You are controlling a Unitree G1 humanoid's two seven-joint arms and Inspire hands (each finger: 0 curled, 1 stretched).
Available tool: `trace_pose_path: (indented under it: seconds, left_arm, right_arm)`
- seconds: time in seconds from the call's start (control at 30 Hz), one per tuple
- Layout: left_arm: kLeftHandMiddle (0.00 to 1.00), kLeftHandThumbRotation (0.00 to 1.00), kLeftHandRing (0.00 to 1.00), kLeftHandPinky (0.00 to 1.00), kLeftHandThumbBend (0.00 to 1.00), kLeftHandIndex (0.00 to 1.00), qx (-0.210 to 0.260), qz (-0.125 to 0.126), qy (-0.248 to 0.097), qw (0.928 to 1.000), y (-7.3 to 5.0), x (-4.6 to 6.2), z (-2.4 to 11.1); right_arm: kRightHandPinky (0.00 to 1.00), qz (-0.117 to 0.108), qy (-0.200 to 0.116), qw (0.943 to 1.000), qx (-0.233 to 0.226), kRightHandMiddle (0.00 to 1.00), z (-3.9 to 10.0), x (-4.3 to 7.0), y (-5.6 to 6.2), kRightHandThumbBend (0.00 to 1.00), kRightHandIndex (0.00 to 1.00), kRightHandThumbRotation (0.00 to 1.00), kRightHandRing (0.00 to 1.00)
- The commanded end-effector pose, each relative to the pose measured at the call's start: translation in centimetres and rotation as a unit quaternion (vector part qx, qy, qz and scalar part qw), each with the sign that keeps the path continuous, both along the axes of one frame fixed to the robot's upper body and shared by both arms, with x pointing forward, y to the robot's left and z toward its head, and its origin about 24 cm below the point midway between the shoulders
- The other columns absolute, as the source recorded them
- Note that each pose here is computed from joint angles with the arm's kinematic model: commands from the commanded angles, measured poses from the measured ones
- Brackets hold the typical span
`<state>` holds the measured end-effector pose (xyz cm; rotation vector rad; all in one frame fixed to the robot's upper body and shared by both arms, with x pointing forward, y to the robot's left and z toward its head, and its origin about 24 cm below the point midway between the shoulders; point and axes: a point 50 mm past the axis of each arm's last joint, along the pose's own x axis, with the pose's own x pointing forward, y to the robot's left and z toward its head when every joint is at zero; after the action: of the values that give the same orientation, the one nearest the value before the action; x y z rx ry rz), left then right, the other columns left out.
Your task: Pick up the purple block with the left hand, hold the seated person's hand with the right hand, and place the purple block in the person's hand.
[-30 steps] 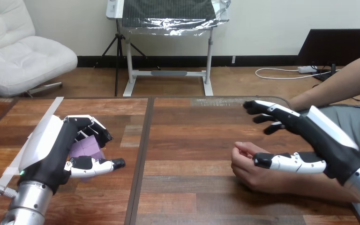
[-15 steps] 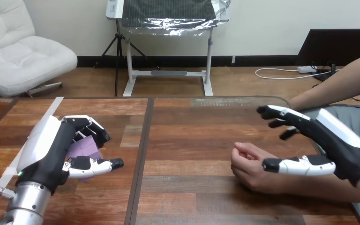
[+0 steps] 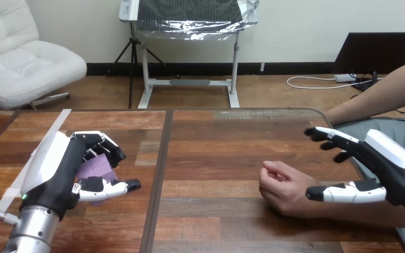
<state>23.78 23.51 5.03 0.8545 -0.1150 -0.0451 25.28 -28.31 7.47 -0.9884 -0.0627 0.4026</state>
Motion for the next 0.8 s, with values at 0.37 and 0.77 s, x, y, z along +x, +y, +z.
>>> trace_pose_path:
  seconds: [0.37,0.77]
  left_arm:
    - [0.42,0.00,0.36,0.32,0.71,0.44,-0.005,-0.007,-0.053,0.9986,-0.4,1.0,2.6]
    - [0.42,0.00,0.35,0.32,0.71,0.44,-0.009,-0.008,-0.055,0.9984,-0.4,0.9,2.6]
  right_arm:
    - [0.82,-0.022,-0.016,0.9966,-0.078,0.91,1.7,1.9,-1.9,0.93,0.93,0.54,0.88]
    - [0.88,-0.029,0.009,0.9935,-0.110,0.91,0.5,2.0,-2.7,0.98,0.91,0.46,0.90]
